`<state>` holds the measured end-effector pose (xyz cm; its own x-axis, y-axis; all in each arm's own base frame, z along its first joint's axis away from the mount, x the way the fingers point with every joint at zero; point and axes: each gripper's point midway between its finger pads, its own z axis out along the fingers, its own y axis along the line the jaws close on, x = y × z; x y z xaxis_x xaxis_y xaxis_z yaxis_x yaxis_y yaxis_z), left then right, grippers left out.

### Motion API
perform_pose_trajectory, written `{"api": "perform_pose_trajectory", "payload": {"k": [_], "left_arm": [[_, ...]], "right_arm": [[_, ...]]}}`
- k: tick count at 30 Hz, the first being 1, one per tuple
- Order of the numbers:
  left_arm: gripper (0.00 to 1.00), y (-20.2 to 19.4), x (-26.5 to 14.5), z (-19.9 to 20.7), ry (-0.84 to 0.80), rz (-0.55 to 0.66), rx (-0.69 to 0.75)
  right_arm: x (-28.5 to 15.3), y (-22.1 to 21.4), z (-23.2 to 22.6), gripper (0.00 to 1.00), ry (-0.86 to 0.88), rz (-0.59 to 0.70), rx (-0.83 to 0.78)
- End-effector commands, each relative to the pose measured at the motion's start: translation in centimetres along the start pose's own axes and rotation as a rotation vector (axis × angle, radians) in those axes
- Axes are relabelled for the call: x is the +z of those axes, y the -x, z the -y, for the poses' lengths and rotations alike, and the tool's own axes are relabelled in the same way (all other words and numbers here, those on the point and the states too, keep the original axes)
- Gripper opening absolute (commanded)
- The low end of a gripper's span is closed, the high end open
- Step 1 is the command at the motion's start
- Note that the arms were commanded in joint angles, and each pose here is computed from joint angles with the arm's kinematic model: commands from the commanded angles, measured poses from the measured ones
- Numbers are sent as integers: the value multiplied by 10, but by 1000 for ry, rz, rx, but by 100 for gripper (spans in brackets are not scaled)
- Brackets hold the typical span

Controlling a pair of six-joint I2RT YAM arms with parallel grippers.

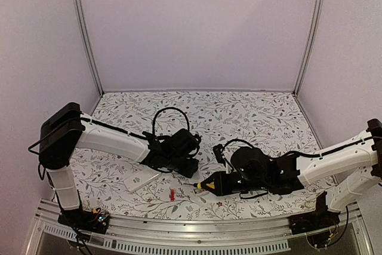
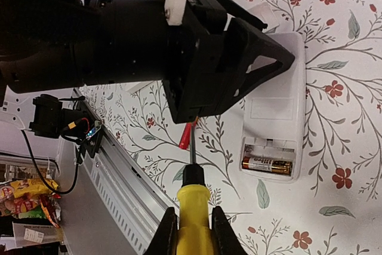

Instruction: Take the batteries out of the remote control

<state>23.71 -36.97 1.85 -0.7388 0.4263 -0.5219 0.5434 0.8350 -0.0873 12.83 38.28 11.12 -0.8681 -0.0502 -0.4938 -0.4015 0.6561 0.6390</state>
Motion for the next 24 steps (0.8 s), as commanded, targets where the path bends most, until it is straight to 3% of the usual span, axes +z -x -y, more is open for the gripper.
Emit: {"api": "perform_pose_trajectory", "payload": {"k": [1,4,11,17,24], "left_arm": [[50,-118,13,-4,18,-388,117],[54,-112,12,-1,10,-368,112],[74,-65,-4,9,-70,-246,6],[80,-26,-37,17,-172,-142,-102],[81,-31,-52,15,-278,-145,-221]], "right_arm": [[1,5,-12,0,45,14,-22],[-3,7,-9,0,24,29,-24],[-26,21,38,0,-219,58,-33],[-43,26,68,0,-292,68,17],[-36,10,88,0,-352,18,45]]}}
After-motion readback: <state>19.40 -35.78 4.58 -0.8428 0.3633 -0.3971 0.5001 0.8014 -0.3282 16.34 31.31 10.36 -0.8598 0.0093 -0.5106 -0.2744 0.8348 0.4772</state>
